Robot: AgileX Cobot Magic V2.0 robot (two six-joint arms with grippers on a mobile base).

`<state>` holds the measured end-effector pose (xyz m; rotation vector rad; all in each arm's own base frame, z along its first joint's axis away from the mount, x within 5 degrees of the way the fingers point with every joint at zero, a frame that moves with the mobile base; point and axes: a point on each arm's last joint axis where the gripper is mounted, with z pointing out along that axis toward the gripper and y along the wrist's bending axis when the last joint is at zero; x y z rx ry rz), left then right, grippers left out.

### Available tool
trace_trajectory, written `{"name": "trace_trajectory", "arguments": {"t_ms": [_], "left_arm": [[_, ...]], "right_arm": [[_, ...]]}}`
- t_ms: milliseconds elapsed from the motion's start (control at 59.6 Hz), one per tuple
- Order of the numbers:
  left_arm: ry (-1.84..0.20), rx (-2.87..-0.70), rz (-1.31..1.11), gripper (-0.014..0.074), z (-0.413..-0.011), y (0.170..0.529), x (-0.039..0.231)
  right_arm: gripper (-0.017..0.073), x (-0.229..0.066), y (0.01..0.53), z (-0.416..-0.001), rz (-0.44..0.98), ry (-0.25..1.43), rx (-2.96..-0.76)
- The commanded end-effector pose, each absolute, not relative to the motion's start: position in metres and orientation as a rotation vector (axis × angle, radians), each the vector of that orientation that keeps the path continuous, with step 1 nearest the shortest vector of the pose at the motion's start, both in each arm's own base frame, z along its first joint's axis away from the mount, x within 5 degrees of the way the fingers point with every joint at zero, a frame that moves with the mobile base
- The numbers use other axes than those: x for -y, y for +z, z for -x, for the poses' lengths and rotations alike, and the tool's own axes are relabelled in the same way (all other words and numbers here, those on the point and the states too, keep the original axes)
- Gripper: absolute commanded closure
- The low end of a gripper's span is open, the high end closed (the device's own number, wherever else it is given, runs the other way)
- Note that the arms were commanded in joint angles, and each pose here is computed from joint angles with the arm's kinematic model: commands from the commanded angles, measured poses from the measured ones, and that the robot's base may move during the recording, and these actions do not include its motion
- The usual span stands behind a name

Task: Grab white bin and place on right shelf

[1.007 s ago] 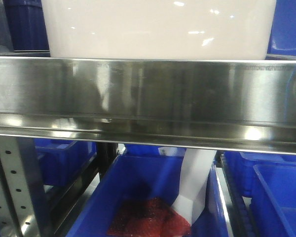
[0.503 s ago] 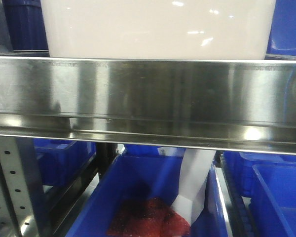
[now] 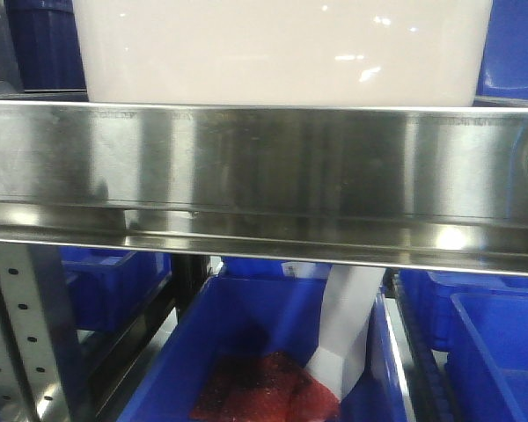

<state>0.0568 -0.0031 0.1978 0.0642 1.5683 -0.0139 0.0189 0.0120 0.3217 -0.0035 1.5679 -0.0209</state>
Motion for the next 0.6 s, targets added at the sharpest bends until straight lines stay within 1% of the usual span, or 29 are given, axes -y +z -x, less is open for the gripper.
{"name": "trace_trajectory", "arguments": {"t_ms": [0, 436, 587], "left_arm": [[-0.017, -1.47, -0.044, 0.0712, -0.056, 0.204, 0.002], [-0.017, -1.47, -0.044, 0.0712, -0.056, 0.204, 0.002], [-0.017, -1.47, -0.044, 0.0712, -0.056, 0.204, 0.002]], "right_arm": [[0.0484, -0.01, 0.337, -0.018, -0.017, -0.036, -1.472], [0.0484, -0.01, 0.337, -0.018, -0.011, -0.03, -1.47], [0.0484, -0.007, 0.326, -0.025, -0.027, -0.033, -1.457]]}}
